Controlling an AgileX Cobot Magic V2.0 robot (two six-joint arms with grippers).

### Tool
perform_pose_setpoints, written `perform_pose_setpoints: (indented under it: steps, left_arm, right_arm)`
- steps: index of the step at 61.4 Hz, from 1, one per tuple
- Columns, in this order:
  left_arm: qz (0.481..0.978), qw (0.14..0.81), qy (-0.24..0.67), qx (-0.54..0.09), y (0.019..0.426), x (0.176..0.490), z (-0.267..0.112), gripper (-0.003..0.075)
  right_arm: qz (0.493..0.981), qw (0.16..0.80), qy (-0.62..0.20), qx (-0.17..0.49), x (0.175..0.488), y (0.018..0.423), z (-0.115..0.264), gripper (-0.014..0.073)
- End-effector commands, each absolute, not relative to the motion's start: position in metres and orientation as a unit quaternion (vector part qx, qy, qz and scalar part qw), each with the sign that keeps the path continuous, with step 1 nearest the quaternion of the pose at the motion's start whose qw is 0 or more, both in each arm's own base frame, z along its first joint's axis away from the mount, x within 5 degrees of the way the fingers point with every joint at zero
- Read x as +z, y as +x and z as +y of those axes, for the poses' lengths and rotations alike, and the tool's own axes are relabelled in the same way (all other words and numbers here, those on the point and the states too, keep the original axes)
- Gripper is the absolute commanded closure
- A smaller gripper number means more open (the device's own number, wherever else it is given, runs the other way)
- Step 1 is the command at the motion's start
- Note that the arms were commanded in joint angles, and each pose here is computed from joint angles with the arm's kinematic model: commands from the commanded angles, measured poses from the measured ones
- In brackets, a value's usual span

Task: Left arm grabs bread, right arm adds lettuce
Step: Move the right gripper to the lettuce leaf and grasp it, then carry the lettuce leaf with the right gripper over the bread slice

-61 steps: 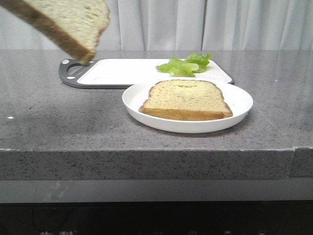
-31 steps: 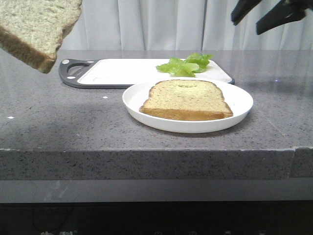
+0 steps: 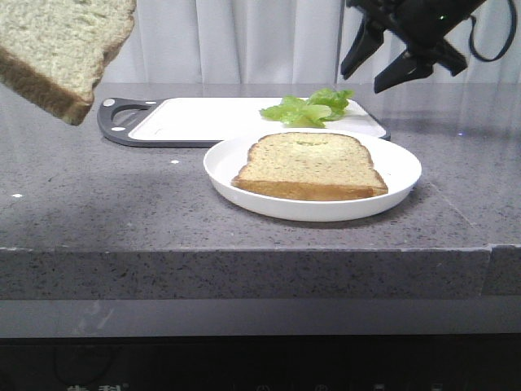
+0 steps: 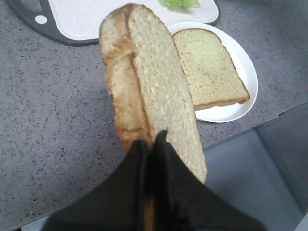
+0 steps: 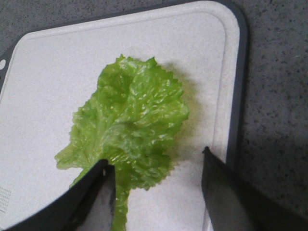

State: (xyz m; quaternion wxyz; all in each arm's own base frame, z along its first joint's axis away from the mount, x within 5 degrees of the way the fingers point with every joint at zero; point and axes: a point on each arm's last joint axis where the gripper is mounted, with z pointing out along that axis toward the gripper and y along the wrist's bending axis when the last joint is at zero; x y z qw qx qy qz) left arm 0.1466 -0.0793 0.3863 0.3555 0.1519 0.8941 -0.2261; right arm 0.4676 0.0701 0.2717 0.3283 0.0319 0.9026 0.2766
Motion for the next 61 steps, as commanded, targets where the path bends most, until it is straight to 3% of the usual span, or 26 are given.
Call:
perform_pose_setpoints:
  steps: [1, 20, 26, 46, 52, 61]
  left_arm:
    - [0.872, 0.4, 0.142, -0.245, 0.147, 0.402, -0.08, 0.0741]
    - [0.872, 0.4, 0.142, -0.245, 0.147, 0.402, -0.08, 0.0741]
    - [0.872, 0.4, 0.142, -0.245, 0.147, 0.402, -0.08, 0.0741]
    - [0.872, 0.4, 0.142, -0.245, 0.147, 0.402, -0.08, 0.0741]
    - [0.872, 0.4, 0.142, -0.245, 0.147, 0.402, -0.08, 0.0741]
    - [0.872, 0.4, 0.142, -0.245, 0.147, 0.402, -0.08, 0.0741]
  right_arm:
    - [0.879, 0.373, 0.029, 0.297, 0.305, 0.469, 0.07, 0.0169]
    - [0.864, 0.356, 0.016, 0.356, 0.292, 0.482, 0.083, 0.019]
    - [0.862, 0.356, 0.019, 0.361, 0.291, 0.483, 0.083, 0.027]
    - [0.857, 0.356, 0.029, 0.371, 0.289, 0.484, 0.084, 0.0652]
    - [0.849, 0.358, 0.03, 0.387, 0.296, 0.482, 0.086, 0.0716]
    - [0.838, 0.367, 0.004, 0.404, 0.322, 0.469, 0.088, 0.0711]
